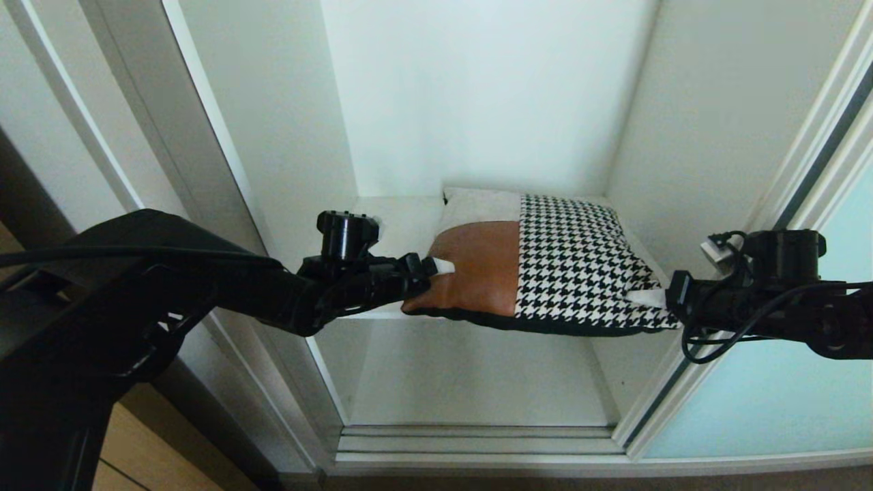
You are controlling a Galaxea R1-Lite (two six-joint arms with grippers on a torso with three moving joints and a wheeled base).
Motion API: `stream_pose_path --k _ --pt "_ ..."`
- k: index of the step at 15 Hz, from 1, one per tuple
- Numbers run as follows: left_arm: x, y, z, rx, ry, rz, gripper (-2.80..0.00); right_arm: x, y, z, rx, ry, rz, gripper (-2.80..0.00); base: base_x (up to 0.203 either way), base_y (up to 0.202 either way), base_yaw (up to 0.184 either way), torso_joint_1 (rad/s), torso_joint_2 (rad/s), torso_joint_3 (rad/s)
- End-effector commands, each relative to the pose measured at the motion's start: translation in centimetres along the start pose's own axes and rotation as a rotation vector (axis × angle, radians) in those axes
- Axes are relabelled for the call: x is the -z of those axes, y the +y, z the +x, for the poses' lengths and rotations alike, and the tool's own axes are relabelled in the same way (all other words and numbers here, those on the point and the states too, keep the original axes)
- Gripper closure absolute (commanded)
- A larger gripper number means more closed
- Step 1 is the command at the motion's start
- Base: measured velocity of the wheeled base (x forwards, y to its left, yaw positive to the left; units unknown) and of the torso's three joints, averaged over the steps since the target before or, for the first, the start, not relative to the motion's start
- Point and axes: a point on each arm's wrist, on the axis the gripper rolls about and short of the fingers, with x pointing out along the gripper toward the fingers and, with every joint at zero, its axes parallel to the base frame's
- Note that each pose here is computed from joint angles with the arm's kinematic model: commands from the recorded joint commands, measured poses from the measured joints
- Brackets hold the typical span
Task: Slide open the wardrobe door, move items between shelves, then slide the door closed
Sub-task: Place the pillow on the lower shelf
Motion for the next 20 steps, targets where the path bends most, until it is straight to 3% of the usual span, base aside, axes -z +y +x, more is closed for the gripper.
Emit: stream_pose_path --k 1,7,12,13,15,20 --pt "0.0 -0.3 0.3 0.016 -0.007 0.004 -2.80 0.1 0.0 0.0 -0.003 0.004 0.003 0.00 0.000 0.000 0.000 0.000 0.00 0.000" --pt "1.1 1.3 2.3 -0.004 0.015 -0.005 -2.80 -0.1 0.3 -0.1 -0.008 -0.004 -0.003 0.00 0.000 0.000 0.000 0.000 0.00 0.000" --pt "0.8 0.5 2.7 0.015 0.009 0.002 -2.80 0.0 0.2 -0.1 -0.007 0.000 0.000 0.00 0.000 0.000 0.000 0.000 0.00 0.000" --pt "0.7 0.3 2.7 0.020 0.008 0.004 0.00 0.0 0.2 -0.1 -0.007 0.000 0.000 0.00 0.000 0.000 0.000 0.000 0.00 0.000" --pt "1.0 0.2 2.5 0.015 0.022 -0.001 0.00 0.1 0.2 0.1 -0.007 0.005 0.000 0.00 0.000 0.000 0.000 0.000 0.00 0.000" --pt "1.7 -2.4 -0.1 0.006 0.080 -0.036 0.00 0.4 0.5 0.2 -0.014 0.015 -0.004 0.00 0.000 0.000 0.000 0.000 0.00 0.000"
